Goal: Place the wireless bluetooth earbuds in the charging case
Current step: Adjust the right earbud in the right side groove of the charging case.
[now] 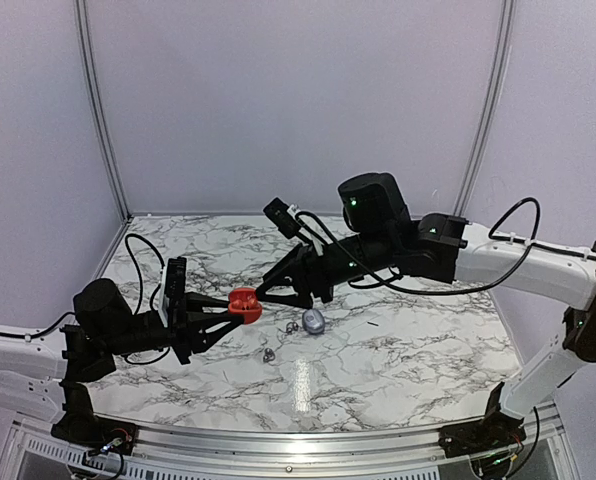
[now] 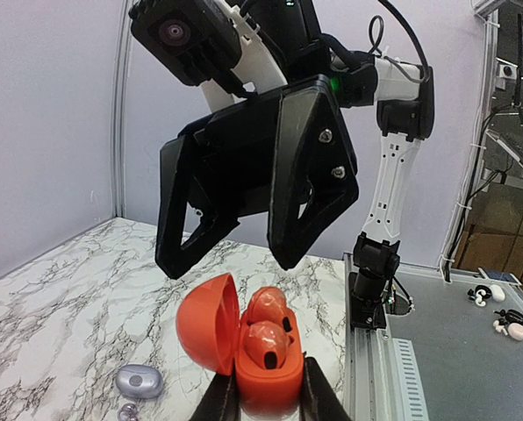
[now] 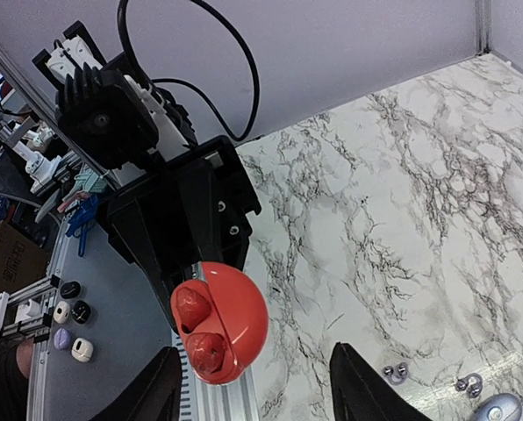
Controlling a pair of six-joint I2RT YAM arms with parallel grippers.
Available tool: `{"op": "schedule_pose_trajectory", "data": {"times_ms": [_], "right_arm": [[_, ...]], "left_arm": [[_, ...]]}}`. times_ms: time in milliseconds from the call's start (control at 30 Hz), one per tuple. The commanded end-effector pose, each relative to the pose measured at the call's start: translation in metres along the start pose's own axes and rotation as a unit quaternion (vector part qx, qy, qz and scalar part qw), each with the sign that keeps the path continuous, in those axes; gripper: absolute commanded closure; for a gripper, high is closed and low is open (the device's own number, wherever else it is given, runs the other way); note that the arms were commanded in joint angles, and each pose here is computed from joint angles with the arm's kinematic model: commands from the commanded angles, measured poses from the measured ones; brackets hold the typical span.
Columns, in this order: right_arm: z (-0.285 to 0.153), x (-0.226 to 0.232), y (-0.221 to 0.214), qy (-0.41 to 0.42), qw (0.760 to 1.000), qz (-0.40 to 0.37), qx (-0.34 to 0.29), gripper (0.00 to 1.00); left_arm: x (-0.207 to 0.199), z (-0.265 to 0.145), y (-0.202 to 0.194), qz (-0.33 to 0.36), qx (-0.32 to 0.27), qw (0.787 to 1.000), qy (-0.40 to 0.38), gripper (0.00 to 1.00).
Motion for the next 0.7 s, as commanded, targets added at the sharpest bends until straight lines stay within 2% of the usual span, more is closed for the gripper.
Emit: {"op": "schedule_pose_trajectory", "data": {"times_ms": [0,367,667], "right_arm": [[0.002,0.000,0.008,-0.001,1.000,0.003,-0.004,0.42],[0.009,0.001,0.000,0.006,1.000,0.002,0.015,0.43],[0.016,-0.002,-0.013,-0.023,0.999,-0.014,0.046,0.43]], "left_arm": [[0.001,0.001,0.018,0.012,-0.030,0.999,-0.003,1.00],[0.002,0.002,0.016,0.010,-0.027,1.000,-0.001,1.00],[0.003,0.003,0.016,0.005,-0.026,1.000,0.000,1.00]]}}
Point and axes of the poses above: each gripper's point midway between its finger pads, its own z axis out along the fingers, its own x axis along the line the jaws close on, y = z × x, the point moved 2 cm from there along -z, back along the fingers, and after that the axes turned 13 degrees about z, right-handed, at the moved point
